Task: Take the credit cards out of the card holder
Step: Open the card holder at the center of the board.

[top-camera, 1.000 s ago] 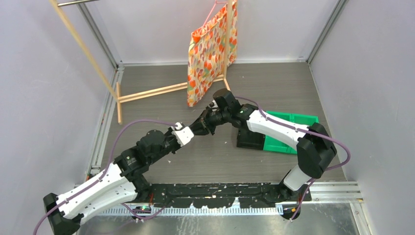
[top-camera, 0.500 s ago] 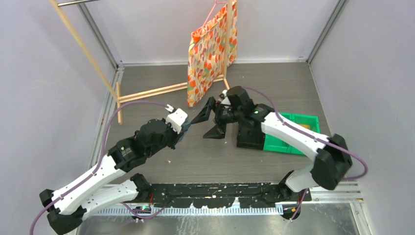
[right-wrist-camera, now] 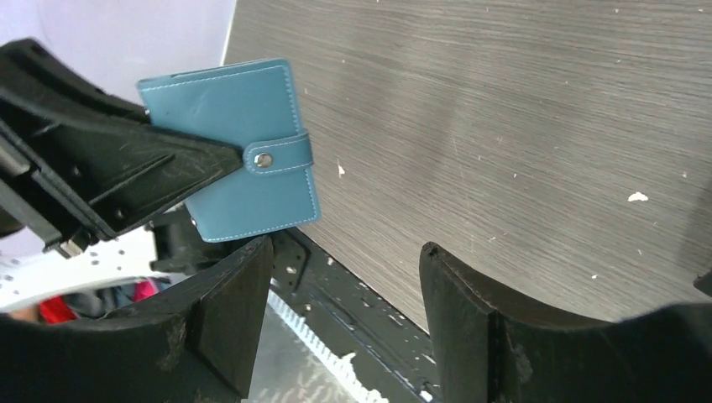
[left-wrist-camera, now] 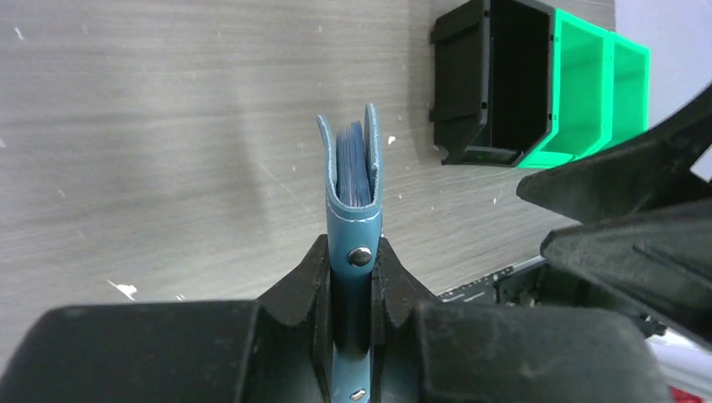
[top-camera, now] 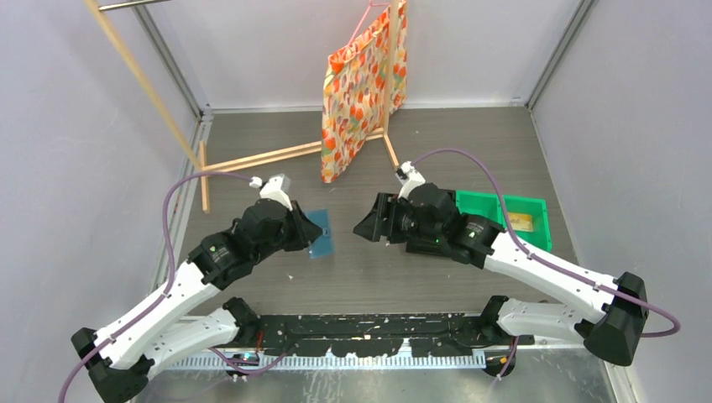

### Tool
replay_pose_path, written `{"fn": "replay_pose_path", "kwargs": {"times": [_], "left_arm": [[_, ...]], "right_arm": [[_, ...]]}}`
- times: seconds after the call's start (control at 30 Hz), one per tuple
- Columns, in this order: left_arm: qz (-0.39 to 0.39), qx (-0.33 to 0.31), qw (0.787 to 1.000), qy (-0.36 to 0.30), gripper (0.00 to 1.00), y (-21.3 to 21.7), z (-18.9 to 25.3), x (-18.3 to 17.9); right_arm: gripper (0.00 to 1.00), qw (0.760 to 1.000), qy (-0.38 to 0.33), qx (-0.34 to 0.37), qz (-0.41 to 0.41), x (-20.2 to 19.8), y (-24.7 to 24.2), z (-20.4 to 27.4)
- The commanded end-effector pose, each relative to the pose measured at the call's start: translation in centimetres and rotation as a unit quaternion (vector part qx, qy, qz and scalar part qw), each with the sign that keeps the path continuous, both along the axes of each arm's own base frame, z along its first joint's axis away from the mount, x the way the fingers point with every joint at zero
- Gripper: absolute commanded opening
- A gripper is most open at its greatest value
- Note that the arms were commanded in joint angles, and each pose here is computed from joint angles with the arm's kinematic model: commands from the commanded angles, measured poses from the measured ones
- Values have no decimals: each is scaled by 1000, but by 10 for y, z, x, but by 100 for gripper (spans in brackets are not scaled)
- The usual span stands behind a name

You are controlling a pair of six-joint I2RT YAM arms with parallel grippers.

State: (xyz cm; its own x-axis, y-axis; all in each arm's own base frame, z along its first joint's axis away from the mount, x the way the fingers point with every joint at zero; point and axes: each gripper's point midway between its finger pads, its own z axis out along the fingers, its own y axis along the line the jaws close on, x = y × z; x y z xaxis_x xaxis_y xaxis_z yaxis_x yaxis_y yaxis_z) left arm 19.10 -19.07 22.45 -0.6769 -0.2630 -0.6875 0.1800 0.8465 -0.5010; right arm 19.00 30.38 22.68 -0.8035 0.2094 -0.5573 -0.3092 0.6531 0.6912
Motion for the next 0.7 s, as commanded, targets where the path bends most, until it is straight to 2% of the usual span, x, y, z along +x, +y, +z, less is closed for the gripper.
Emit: {"fn": "replay_pose_path", "kwargs": {"times": [0.0, 0.1, 0.23, 0.43, 0.67], "left_arm": [[47, -104, 993, 38, 1, -17, 8, 3], [31, -99, 994, 35, 1, -19, 9, 1], [23, -91, 995, 37, 1, -20, 9, 0], [23, -91, 994, 50, 1, -23, 6, 0], [9, -109, 993, 48, 0, -31, 7, 0]], "right_arm": [[69, 995, -98, -28, 8, 13, 2, 10], [66, 993, -109, -42, 18, 13, 5, 7], [51, 992, -112, -54, 10, 19, 8, 3], [50, 991, -123, -47, -23, 25, 2, 3], [51, 992, -106, -49, 44, 6, 19, -10]]}}
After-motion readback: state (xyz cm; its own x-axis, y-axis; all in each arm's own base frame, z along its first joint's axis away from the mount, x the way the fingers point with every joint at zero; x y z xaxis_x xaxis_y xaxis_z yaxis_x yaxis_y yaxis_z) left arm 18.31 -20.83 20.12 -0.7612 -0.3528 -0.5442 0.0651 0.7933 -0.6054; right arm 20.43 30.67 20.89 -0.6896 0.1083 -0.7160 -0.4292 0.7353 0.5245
